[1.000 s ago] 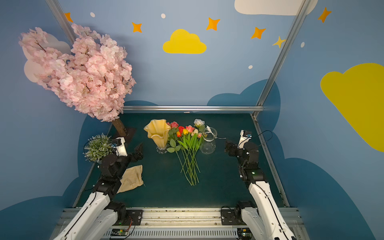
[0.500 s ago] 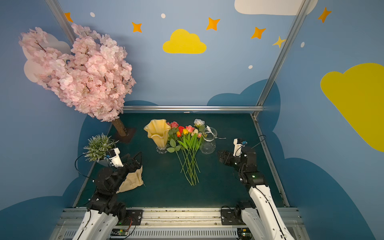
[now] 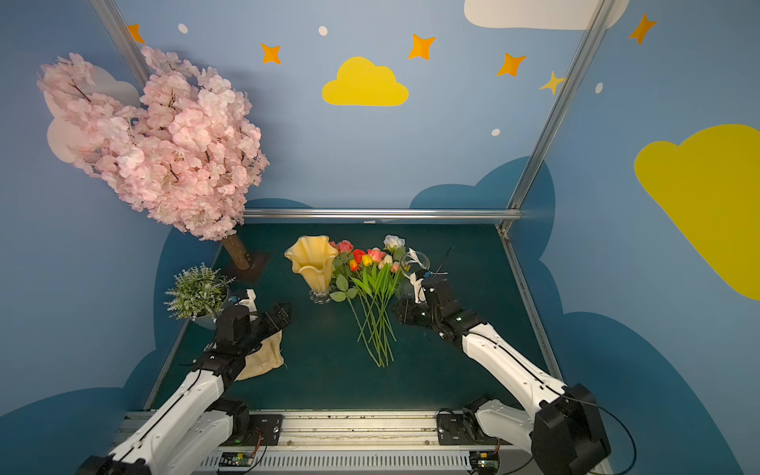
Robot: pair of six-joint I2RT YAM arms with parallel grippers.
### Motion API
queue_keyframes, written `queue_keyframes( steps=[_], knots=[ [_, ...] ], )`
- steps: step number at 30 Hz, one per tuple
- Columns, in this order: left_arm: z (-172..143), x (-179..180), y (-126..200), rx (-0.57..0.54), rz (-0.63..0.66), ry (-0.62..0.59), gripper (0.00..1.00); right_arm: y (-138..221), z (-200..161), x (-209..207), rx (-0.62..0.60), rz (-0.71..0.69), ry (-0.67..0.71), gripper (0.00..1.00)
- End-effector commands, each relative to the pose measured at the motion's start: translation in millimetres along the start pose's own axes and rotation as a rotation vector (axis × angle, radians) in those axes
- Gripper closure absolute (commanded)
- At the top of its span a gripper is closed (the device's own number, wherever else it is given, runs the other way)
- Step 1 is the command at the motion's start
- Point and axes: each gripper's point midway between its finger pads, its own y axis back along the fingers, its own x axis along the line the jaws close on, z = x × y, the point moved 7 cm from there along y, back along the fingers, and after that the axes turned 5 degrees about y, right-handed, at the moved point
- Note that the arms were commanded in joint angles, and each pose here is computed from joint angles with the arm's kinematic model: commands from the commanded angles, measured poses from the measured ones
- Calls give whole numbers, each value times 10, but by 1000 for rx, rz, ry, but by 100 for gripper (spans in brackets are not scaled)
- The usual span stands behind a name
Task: Arrange the flowers in different vases according to their variety
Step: Pick up the flower at the center of the board.
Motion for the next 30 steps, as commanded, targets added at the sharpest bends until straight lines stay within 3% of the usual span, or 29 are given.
queue_keyframes(
  steps=[1,6,16,30],
  knots=[
    [73,-161,-56,50,-56,-11,0,-134,126,146,-12,-34,2,54],
    [83,-166,-67,54,-50,-17,0,-503,196,284,110,-53,5,63],
    [109,-160,126,-39,-83,0,0,-1155,227,225,208,-154,-59,69],
    [125,-185,281,-110,-138,-19,0,-1513,239,95,238,-252,-94,77]
  ],
)
